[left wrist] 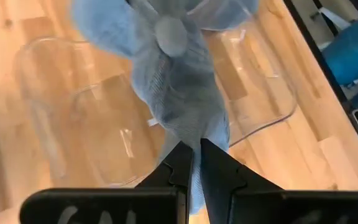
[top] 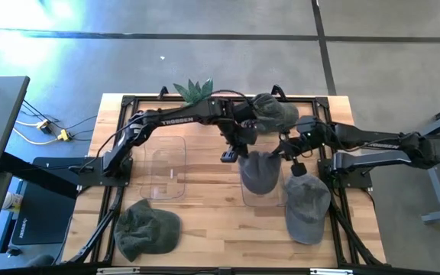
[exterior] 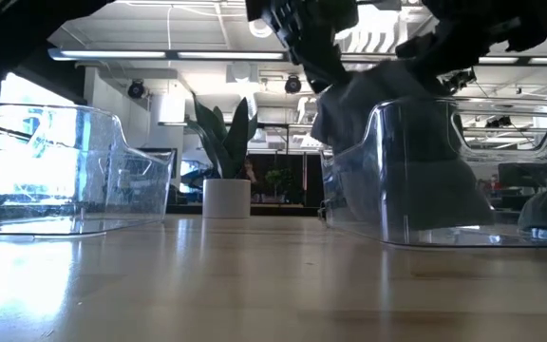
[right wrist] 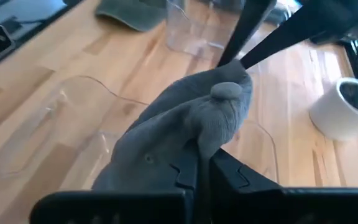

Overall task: Pick & Place hat
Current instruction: Put the gray cap into the right transparent bin, then put the green cap into the left transparent bin

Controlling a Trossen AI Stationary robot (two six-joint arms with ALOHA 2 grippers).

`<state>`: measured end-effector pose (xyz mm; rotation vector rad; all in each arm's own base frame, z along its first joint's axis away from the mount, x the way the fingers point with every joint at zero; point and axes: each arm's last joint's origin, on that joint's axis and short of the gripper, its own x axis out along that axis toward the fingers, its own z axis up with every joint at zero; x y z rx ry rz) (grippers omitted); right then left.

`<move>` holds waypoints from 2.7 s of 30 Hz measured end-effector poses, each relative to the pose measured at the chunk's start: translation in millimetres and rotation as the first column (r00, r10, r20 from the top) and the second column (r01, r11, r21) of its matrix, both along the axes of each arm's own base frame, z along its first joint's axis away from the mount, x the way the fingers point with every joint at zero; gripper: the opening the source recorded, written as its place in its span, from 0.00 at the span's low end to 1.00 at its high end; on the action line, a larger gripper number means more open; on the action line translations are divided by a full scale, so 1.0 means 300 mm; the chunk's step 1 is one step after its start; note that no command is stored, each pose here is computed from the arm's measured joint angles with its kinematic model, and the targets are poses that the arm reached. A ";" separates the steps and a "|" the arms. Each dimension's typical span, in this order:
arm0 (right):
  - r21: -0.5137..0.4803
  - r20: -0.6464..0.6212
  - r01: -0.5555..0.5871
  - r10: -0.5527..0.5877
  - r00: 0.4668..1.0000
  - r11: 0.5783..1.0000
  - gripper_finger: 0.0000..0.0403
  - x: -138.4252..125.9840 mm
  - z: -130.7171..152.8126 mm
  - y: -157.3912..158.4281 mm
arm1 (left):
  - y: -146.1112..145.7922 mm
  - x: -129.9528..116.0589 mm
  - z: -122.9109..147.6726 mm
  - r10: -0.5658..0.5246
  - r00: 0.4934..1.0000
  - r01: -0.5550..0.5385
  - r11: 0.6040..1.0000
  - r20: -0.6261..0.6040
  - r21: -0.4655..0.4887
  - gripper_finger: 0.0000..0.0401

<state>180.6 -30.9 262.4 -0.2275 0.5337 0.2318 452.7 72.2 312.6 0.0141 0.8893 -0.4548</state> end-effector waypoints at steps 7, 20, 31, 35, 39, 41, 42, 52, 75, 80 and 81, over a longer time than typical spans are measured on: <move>-0.016 -0.055 0.096 -0.097 0.994 0.995 0.06 0.010 -0.025 -0.041 | 0.049 0.007 -0.026 0.032 0.999 -0.032 0.999 -0.009 0.002 0.05; 0.198 -0.093 0.392 -0.381 0.920 0.898 0.50 -0.059 0.035 -0.078 | 0.161 -0.028 -0.026 0.159 0.985 -0.166 0.980 -0.070 -0.107 0.19; 0.496 -0.236 0.642 -0.620 0.748 0.585 0.57 -0.142 0.120 -0.084 | 0.290 -0.150 0.050 0.426 0.888 -0.439 0.898 -0.175 -0.037 0.32; 0.542 -0.305 0.678 -0.636 0.709 0.496 0.56 -0.150 0.104 -0.081 | 0.215 -0.194 0.125 0.412 0.891 -0.429 0.902 -0.194 -0.056 0.32; 0.554 -0.330 0.676 -0.617 0.714 0.486 0.56 -0.140 0.074 -0.069 | 0.079 -0.213 0.160 0.403 0.879 -0.416 0.909 -0.256 0.003 0.32; 0.557 -0.298 0.648 -0.603 0.740 0.520 0.56 -0.128 0.071 -0.058 | -0.009 -0.232 0.188 0.424 0.864 -0.424 0.904 -0.273 0.064 0.32; 0.559 -0.272 0.626 -0.593 0.758 0.544 0.55 -0.120 0.074 -0.051 | -0.052 -0.244 0.203 0.441 0.854 -0.435 0.896 -0.276 0.086 0.32; 0.601 0.150 0.231 -0.391 0.908 0.765 0.52 -0.054 0.187 0.022 | -0.448 -0.429 0.345 0.658 0.692 -0.658 0.744 -0.298 0.115 0.32; 0.707 0.166 0.120 -0.329 0.930 0.697 0.42 0.111 0.261 0.334 | -1.098 -0.898 -0.173 0.723 -0.055 -0.883 0.287 -0.689 0.371 0.32; 0.679 0.173 0.102 -0.293 0.940 0.727 0.39 0.187 0.299 0.408 | -1.072 -0.955 -0.355 0.767 -0.169 -0.874 0.174 -0.619 0.454 0.30; 0.666 0.182 0.092 -0.280 0.943 0.740 0.39 0.201 0.307 0.420 | -1.062 -0.958 -0.382 0.775 -0.173 -0.875 0.163 -0.608 0.456 0.28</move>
